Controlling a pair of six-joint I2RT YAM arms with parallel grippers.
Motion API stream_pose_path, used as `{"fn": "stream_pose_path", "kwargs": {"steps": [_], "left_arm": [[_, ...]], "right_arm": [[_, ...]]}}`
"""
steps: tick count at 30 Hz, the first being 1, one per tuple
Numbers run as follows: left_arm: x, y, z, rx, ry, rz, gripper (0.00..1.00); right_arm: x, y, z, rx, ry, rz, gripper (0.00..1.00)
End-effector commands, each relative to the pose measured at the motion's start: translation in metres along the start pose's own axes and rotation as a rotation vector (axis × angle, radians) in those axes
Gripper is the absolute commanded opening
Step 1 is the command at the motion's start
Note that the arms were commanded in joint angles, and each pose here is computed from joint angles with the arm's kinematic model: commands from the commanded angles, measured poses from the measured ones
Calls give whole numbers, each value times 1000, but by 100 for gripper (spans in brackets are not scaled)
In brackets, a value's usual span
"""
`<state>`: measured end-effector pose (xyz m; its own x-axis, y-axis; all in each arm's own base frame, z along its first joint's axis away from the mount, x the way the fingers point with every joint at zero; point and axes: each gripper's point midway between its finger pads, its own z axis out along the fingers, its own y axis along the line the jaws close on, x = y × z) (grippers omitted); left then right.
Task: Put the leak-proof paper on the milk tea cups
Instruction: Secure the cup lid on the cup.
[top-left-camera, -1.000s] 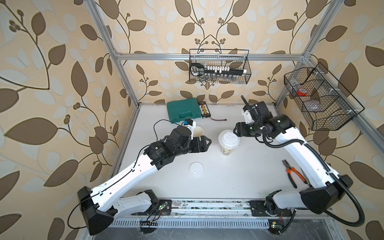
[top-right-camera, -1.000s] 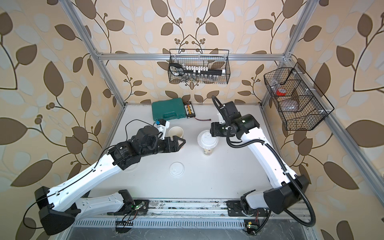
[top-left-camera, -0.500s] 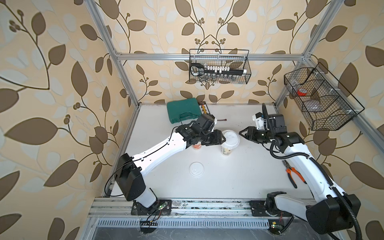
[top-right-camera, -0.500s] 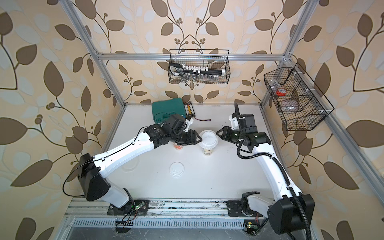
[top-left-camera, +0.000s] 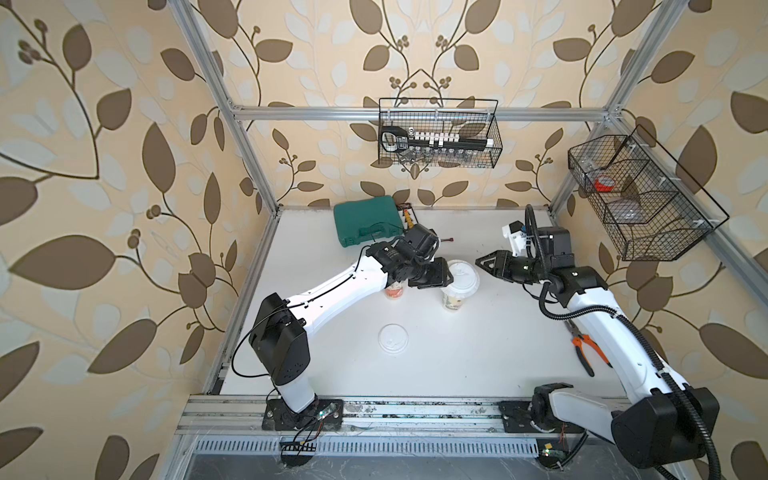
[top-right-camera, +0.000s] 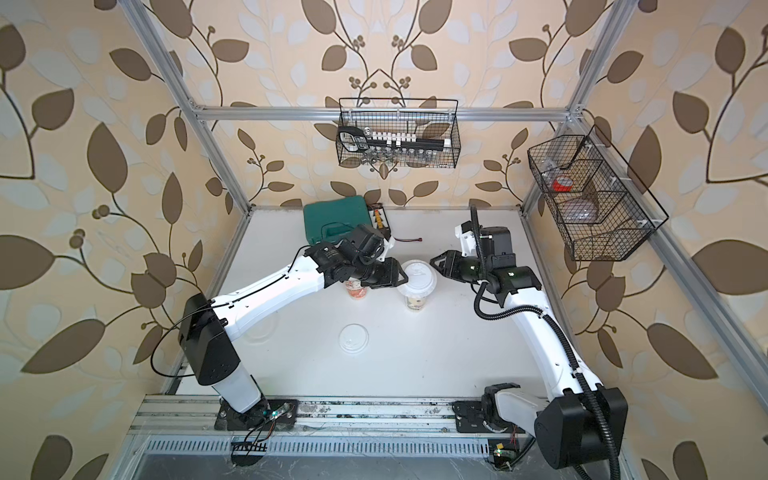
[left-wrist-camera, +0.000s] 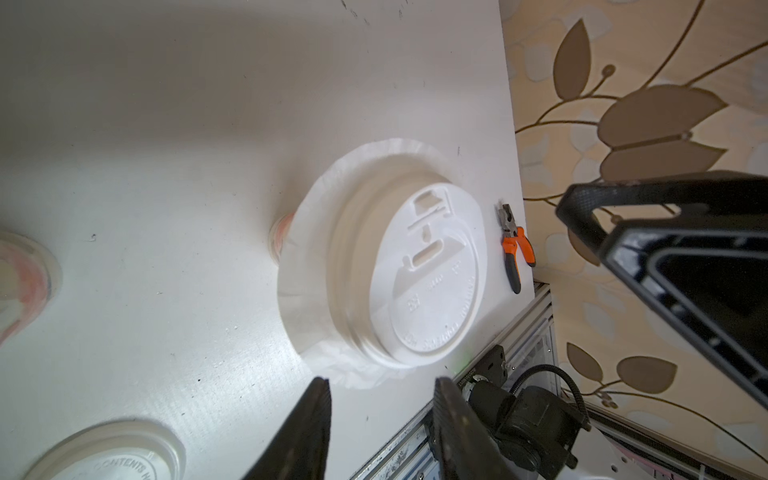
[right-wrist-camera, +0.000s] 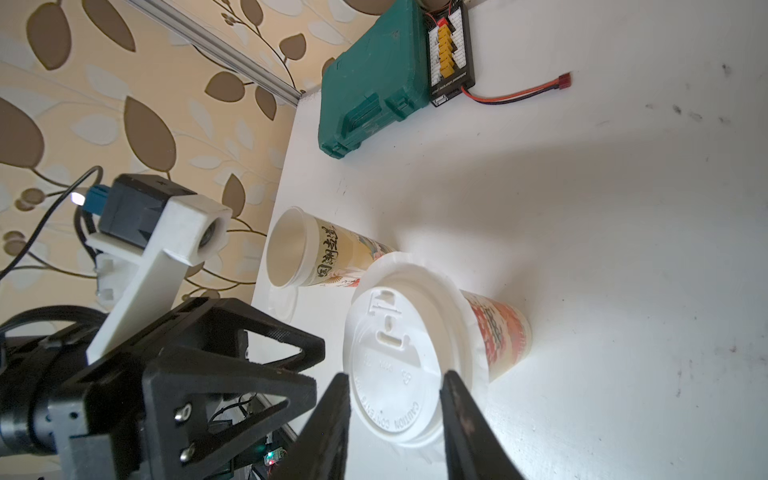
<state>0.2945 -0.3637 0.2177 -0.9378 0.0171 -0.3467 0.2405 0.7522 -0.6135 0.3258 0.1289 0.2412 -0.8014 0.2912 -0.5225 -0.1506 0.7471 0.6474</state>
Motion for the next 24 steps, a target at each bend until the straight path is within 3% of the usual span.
{"fn": "stream_pose_path", "kwargs": {"steps": [1,24], "left_arm": [[-12,-3,-5,-13,-26,40,43],[-24,-2,9,-51,-27,82,38]], "right_arm": [[9,-7,8,-5,34,-11,37],[25,-22,29,56,122,-22,34]]}}
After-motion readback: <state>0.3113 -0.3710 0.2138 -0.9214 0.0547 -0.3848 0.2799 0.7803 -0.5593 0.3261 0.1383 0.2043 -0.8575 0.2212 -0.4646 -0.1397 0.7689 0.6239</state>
